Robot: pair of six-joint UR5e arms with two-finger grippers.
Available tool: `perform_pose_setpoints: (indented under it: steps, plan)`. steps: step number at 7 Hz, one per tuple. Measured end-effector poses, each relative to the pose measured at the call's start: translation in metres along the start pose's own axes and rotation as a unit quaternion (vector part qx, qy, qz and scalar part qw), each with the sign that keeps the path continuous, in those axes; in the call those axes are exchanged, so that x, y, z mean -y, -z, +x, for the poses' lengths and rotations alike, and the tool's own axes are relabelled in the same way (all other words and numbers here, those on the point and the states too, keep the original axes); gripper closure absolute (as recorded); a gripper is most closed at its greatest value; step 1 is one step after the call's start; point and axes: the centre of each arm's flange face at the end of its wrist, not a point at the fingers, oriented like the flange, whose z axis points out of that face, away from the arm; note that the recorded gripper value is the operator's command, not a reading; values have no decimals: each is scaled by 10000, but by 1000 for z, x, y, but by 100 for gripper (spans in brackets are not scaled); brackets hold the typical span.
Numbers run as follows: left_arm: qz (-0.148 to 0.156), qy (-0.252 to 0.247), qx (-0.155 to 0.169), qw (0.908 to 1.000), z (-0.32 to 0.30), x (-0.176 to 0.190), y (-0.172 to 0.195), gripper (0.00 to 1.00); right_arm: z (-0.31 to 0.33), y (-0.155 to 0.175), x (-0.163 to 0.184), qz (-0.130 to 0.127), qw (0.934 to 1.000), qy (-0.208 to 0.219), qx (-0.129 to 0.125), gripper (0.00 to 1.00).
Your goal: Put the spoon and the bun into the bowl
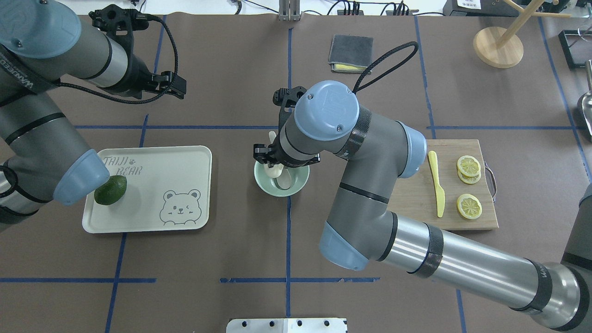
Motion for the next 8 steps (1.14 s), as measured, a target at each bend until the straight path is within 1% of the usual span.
perform_pose_setpoints:
  steps: [6, 8]
  plan:
    - [-38, -75, 67, 9999, -8, -2, -5, 0, -1, 4, 3, 52, 10000, -24, 76, 0]
    - [-31, -98, 141, 9998, -22, 1, -4, 0, 11, 17, 17, 73, 9999, -71, 74, 0]
